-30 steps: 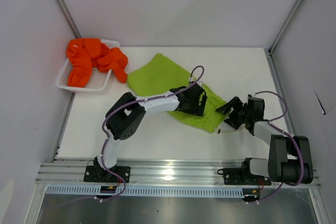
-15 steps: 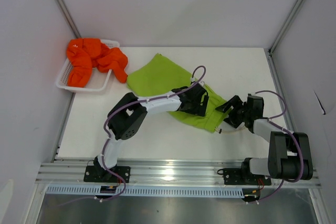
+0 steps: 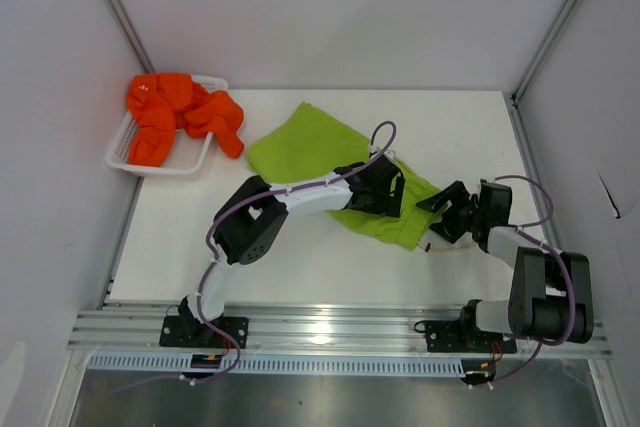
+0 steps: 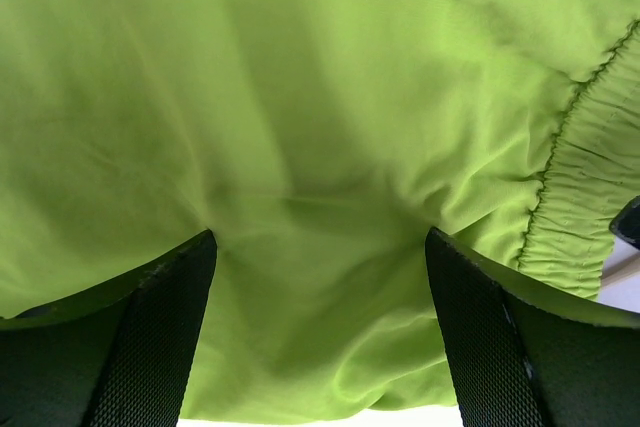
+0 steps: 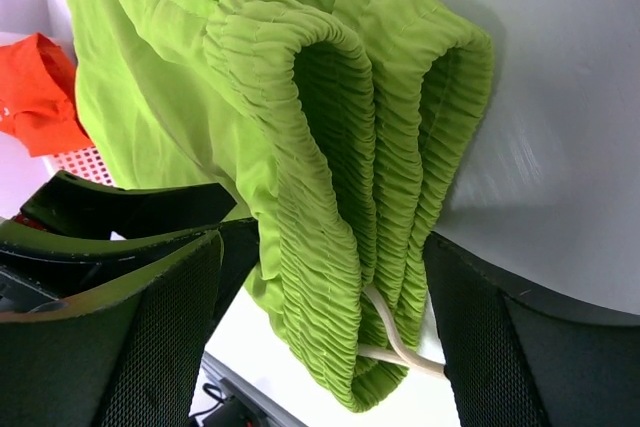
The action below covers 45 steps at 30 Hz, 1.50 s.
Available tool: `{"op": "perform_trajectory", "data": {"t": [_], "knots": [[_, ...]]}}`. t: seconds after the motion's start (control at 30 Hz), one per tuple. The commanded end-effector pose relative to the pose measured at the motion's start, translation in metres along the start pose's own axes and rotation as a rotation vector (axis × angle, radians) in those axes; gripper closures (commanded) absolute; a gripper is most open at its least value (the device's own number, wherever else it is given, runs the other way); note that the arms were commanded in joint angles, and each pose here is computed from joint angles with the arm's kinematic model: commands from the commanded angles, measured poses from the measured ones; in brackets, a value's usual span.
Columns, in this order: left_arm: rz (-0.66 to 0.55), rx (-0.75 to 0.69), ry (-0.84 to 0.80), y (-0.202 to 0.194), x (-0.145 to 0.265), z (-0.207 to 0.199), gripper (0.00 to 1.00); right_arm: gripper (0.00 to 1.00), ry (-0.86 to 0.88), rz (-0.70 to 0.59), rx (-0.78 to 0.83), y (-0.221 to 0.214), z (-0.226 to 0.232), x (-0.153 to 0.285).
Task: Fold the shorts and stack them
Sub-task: Fold the shorts
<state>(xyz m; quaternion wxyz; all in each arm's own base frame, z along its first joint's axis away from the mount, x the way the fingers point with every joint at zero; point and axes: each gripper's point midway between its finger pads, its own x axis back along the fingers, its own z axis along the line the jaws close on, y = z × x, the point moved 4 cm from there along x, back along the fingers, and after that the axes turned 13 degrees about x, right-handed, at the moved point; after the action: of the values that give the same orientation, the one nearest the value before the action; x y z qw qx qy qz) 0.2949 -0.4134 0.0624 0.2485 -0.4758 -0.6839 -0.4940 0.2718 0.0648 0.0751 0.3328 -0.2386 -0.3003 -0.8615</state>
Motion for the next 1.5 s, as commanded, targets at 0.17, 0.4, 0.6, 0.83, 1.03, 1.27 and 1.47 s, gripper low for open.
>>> {"op": "perform_trajectory", "data": {"t": [0.17,0.4,0.6,0.83,1.03,1.27,1.47], "knots": [[0.089,0.095,-0.017,-0.024,-0.019,-0.009,0.13,0.18,0.127,-0.005,0.033,0.032,0.023,-0.013],[0.061,0.099,0.016,-0.019,-0.018,-0.006,0.13,0.20,0.025,0.028,0.066,0.021,0.002,-0.013],[0.038,0.074,0.069,-0.016,-0.014,0.003,0.13,0.21,-0.145,0.050,0.108,0.012,-0.024,-0.008],[0.032,0.043,0.129,-0.020,-0.016,0.016,0.14,0.23,-0.049,0.041,0.110,0.010,-0.022,-0.019],[0.042,0.020,0.162,-0.029,-0.021,0.018,0.14,0.25,0.045,0.004,0.112,0.011,-0.014,-0.019],[0.068,-0.006,0.201,-0.037,-0.026,0.022,0.14,0.30,0.131,-0.001,0.096,0.006,-0.010,-0.020],[0.084,-0.014,0.196,-0.040,-0.029,0.020,0.14,0.35,0.210,-0.015,0.084,0.002,-0.006,-0.020]]}}
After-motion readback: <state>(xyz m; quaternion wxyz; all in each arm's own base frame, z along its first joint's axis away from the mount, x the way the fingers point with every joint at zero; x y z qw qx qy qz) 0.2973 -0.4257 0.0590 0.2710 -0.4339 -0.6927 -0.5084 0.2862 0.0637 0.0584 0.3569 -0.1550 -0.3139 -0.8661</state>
